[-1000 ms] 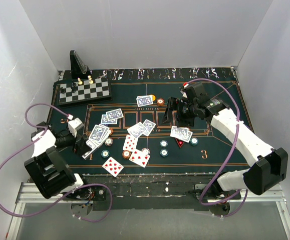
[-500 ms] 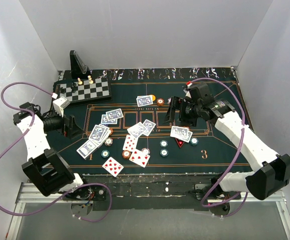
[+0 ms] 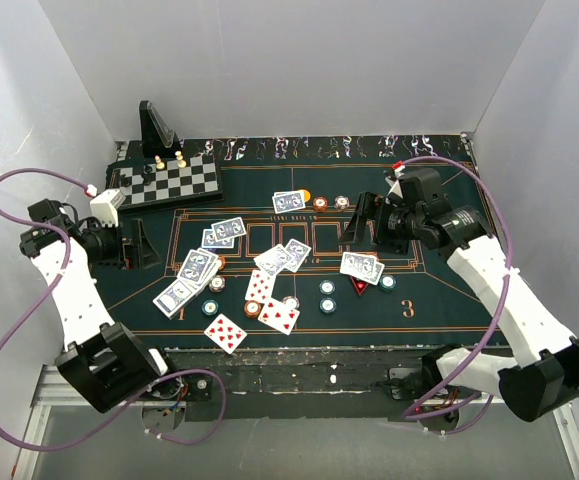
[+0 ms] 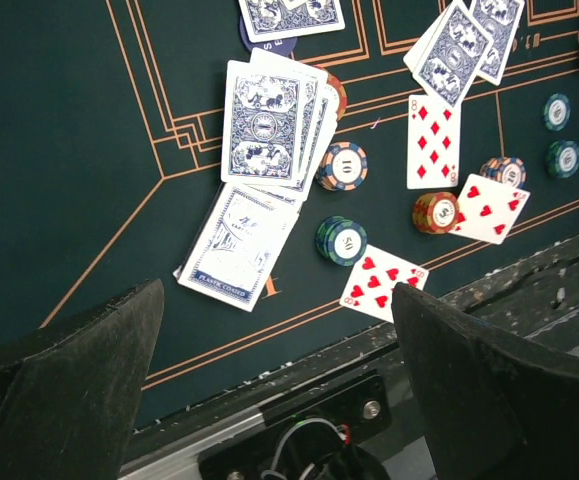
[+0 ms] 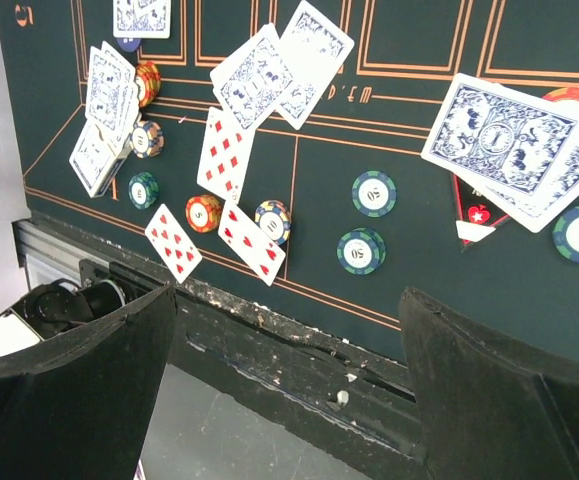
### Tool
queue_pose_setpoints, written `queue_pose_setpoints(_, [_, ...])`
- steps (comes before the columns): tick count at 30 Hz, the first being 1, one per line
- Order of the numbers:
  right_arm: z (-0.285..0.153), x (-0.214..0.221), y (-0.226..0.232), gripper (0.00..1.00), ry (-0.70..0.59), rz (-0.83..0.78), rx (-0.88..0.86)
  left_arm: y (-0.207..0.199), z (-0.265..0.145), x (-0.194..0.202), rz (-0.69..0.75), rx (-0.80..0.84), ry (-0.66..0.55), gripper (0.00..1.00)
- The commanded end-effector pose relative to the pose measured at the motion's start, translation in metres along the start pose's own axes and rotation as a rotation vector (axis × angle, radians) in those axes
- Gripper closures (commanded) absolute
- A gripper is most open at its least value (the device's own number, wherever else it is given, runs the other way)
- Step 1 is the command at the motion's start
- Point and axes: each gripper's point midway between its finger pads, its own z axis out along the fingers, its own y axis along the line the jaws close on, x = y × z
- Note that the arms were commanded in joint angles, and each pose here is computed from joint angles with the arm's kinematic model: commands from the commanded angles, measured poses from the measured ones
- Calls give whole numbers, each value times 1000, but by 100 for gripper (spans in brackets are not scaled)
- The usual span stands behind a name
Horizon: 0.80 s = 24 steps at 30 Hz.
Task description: Distribute texas hold em gaming equipment
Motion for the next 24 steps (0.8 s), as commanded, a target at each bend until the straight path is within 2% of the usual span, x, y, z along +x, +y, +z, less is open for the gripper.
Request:
queue_pose_setpoints(1, [-14, 2, -11, 2, -36, -14, 23, -2, -2, -13, -100, 0, -31, 2])
queue_pose_setpoints(15, [-18, 3, -38, 2, -73, 10, 70, -2, 9, -24, -143, 82, -63, 2])
queue_pose_setpoints(24, [-17, -4, -45, 2, -91, 16, 81, 9, 27, -15, -180, 103, -44, 2])
